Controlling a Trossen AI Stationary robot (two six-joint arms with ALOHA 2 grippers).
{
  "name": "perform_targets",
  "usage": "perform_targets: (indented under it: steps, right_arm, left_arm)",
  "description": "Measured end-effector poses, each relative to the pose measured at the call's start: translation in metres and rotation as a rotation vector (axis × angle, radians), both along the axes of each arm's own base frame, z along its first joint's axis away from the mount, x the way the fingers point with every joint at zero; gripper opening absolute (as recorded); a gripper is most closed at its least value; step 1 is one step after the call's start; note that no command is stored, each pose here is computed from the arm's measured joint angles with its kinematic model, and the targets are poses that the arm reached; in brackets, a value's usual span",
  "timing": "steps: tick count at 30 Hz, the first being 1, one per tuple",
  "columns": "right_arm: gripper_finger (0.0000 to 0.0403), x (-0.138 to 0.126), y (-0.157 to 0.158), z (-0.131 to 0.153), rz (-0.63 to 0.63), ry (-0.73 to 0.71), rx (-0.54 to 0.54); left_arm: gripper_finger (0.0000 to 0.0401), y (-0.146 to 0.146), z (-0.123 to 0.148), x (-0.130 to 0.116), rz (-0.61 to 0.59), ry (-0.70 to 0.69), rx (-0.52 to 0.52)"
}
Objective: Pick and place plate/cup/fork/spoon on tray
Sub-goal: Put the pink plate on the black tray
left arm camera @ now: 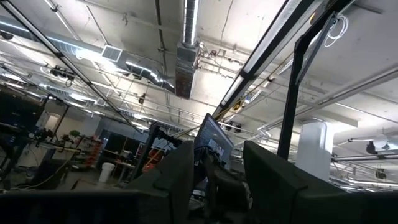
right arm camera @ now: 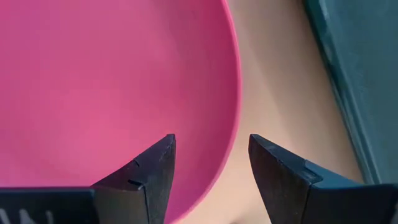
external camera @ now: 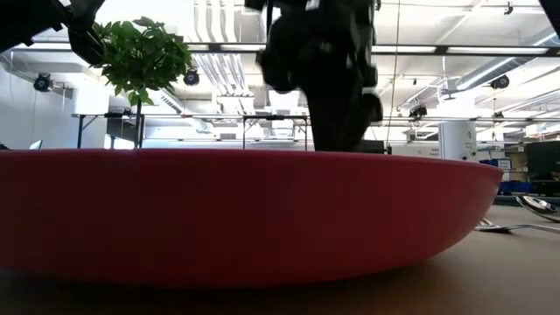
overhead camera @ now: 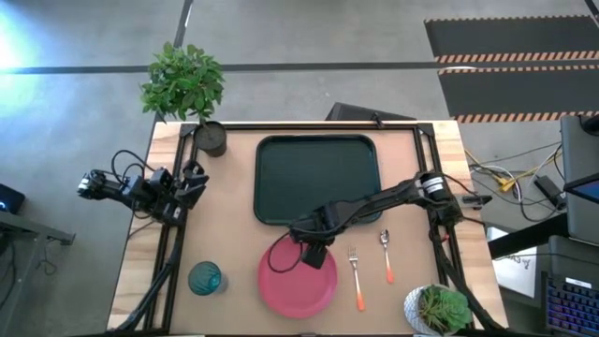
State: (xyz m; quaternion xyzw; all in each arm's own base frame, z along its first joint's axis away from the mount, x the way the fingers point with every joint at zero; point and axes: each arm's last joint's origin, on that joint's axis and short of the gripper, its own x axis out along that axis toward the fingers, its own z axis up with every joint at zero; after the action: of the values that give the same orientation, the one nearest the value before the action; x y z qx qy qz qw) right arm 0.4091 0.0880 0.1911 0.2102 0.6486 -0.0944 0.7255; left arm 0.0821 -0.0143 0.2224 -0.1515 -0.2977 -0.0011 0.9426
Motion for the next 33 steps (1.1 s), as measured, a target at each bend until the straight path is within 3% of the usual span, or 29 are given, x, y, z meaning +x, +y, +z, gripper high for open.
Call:
perform_targets:
  steps: [23,26,31,33]
  right_arm:
    - [0.0185,0.000,-0.009,-0.041,-0.009,-0.056,0.037]
    - [0.0153,-0.001,-0.009,-0.044,-0.024,-0.052,0.048]
    - [0.0034,-0.001,-0.008,-0.042,0.002,-0.062,0.063]
    - [0.0021,0.000,-0.008,-0.042,0.005,-0.066,0.072]
  left_arm:
    - [0.0123,-0.001,0.000,0.000,-0.026,-0.006,0.016]
    - [0.0123,-0.001,0.000,0.000,-0.026,-0.006,0.016]
    - [0.0123,-0.001,0.000,0.000,-0.025,-0.006,0.017]
    - [0.0123,-0.001,0.000,0.000,-0.025,-0.006,0.017]
